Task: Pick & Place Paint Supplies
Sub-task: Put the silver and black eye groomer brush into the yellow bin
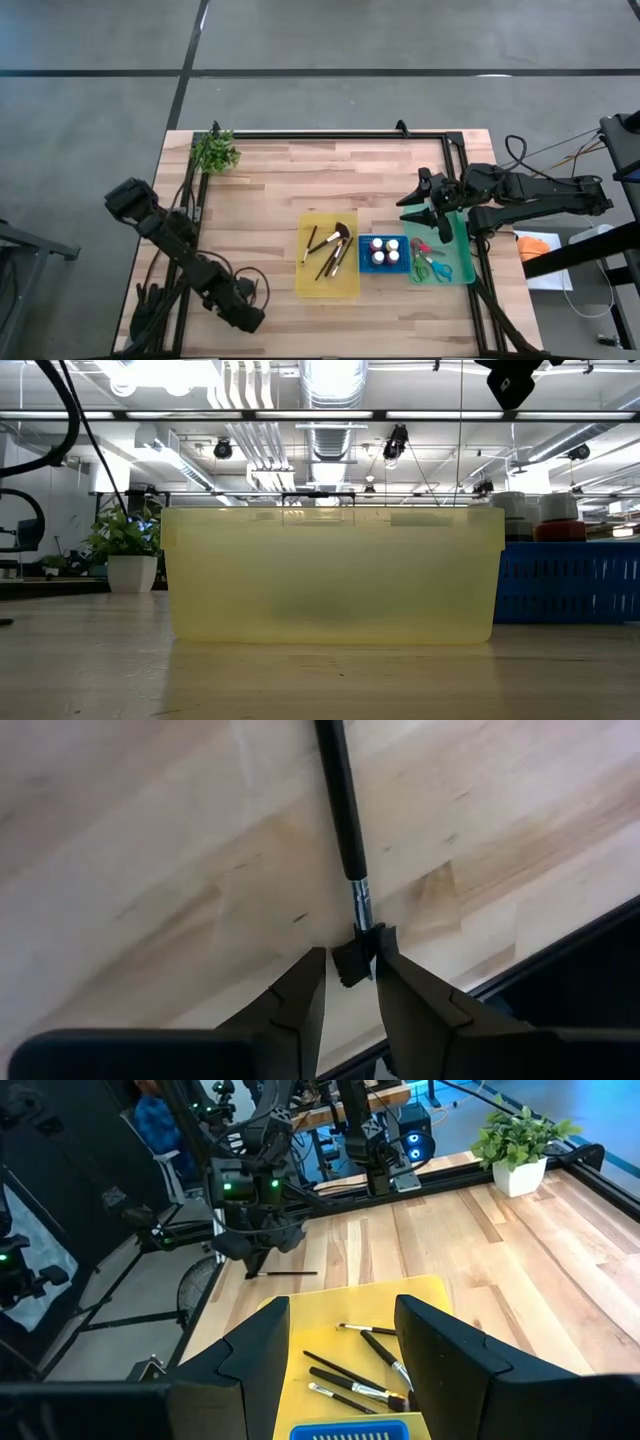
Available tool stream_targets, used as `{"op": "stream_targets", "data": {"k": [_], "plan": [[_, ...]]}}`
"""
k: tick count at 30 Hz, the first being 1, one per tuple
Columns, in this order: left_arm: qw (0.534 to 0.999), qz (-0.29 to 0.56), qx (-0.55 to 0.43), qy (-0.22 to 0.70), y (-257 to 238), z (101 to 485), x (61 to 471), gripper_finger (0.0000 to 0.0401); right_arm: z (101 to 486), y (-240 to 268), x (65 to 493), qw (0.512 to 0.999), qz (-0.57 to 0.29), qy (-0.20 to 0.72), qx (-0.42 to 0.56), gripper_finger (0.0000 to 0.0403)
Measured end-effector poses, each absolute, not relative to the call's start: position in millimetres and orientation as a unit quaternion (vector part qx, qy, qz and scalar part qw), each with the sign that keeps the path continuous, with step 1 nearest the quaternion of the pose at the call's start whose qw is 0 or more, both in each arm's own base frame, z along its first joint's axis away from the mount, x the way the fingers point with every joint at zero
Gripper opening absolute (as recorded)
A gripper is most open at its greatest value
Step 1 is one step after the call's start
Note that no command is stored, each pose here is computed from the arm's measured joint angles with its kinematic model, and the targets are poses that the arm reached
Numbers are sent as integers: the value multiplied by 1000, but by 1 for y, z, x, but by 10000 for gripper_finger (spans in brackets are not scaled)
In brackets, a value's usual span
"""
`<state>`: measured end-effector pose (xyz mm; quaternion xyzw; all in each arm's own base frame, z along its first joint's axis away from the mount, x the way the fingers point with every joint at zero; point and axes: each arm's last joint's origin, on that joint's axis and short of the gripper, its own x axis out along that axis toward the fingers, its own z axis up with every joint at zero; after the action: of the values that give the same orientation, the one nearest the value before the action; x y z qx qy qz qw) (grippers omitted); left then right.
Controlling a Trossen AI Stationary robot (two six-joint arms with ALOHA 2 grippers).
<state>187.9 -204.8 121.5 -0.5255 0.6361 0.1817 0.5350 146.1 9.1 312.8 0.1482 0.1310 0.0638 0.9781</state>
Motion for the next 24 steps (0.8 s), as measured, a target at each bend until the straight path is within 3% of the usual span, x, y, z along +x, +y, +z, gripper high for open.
{"op": "stream_targets", "data": {"k": [13,16,20,24], "plan": [[545,186,-527,625,-207,115,192,102,313,9,146,977,61,131,157,180],[547,187,-526,623,-206,114,191,76,313,9,146,977,60,131,157,180],[560,180,-530,611,-207,115,193,12,313,9,146,977,60,131,157,180],[567,174,-536,601,-208,115,194,5,313,9,146,977,59,131,157,180]]}}
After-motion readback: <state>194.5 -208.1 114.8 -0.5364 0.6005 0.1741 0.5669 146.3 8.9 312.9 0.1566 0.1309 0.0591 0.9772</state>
